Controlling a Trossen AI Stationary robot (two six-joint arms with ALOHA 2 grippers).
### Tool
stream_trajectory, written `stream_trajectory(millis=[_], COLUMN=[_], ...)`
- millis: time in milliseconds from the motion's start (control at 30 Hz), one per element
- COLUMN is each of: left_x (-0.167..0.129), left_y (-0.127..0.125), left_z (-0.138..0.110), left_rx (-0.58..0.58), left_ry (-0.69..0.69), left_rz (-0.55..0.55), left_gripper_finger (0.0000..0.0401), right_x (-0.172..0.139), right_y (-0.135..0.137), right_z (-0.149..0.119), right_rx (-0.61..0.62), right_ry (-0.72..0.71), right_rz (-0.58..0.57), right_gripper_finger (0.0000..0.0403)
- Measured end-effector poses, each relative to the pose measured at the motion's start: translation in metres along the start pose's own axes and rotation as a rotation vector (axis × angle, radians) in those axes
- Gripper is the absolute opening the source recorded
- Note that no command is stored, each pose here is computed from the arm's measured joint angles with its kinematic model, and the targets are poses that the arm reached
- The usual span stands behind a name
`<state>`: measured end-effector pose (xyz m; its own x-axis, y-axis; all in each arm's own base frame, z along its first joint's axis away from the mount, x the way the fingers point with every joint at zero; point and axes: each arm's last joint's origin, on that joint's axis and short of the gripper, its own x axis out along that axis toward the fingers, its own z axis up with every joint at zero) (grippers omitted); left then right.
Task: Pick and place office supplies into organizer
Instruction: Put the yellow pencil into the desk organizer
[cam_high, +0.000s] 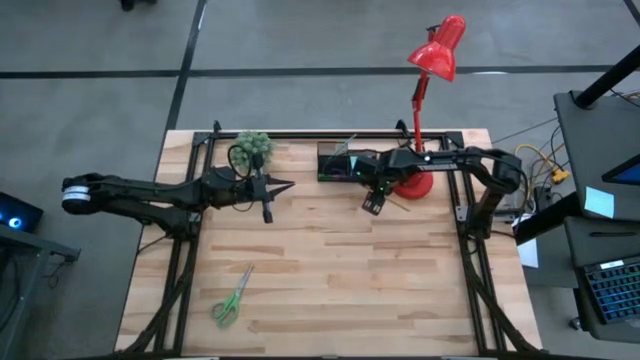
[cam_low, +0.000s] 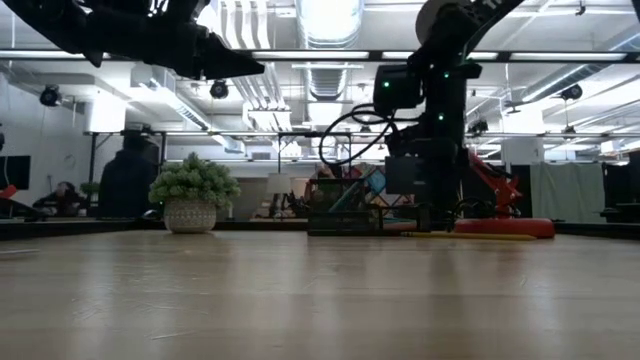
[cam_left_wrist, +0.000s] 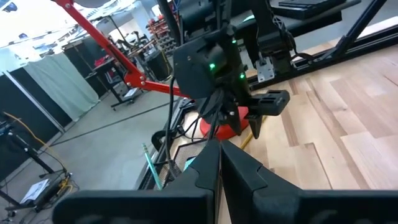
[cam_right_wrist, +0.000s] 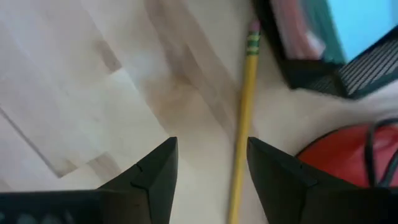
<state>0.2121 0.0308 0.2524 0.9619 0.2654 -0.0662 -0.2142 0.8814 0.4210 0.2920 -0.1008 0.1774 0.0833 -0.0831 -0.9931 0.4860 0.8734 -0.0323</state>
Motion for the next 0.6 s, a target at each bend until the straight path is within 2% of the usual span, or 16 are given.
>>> stream_trajectory(millis=[233, 600], left_x=[0.000, 0.000], left_y=[0.000, -0.001], left_z=[0.000, -0.001], left_rx=[0.000, 0.001], left_ry=[0.001, 0.009], left_rz=[-0.001, -0.004], left_gripper_finger=[0.0000, 0.0000], right_x=[0.003, 0.022], right_y=[-0.011, -0.027], right_z=[0.007, -0.010], right_rx=[-0.047, -0.028], right_ry=[0.016, 0.108], right_rz=[-0.006, -0.012], right_gripper_finger=[0.0184, 0.0184])
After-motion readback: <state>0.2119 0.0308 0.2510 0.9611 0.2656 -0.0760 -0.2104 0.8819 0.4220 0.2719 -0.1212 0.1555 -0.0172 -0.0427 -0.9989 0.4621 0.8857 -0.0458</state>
